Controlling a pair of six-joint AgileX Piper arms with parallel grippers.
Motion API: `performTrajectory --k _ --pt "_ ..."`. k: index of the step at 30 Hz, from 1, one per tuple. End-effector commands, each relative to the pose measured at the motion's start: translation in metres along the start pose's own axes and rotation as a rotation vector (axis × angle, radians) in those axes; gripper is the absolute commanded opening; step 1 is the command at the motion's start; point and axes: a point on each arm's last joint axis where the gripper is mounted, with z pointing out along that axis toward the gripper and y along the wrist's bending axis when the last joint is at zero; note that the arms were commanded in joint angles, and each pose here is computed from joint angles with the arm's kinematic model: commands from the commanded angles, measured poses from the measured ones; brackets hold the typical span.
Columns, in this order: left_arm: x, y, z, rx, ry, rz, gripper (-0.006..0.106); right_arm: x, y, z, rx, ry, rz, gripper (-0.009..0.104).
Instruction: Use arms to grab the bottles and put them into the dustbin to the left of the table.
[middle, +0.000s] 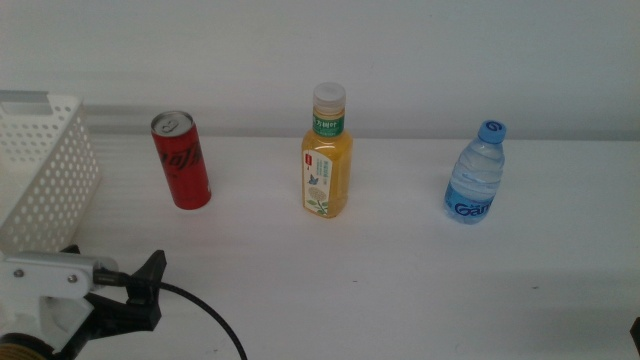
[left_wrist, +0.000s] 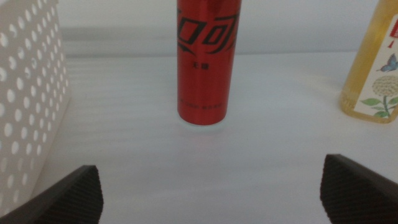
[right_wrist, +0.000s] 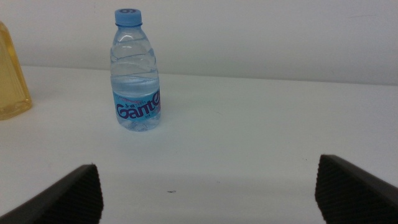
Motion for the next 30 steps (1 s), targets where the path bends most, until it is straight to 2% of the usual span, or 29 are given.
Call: performTrajectory --k 1,10,18,30 --pt "-0.001 -0.002 -0.009 0.019 -0.058 -0.011 0.094 0.011 0.001 0.001 0.007 -0.006 -0.018 0.090" --pt "-0.001 -0.002 -0.007 0.026 -0.050 -0.033 0.094 0.011 0.001 0.001 0.007 -0.006 -0.018 0.090" --pt "-0.013 -0.008 0.022 0.064 -0.019 -0.025 0.094 0.011 0.001 0.001 0.007 -0.006 -0.018 0.090" --pt "-0.021 -0.009 0.054 0.052 0.005 -0.008 0.094 0.011 0.001 0.001 0.007 -0.006 -0.018 0.090"
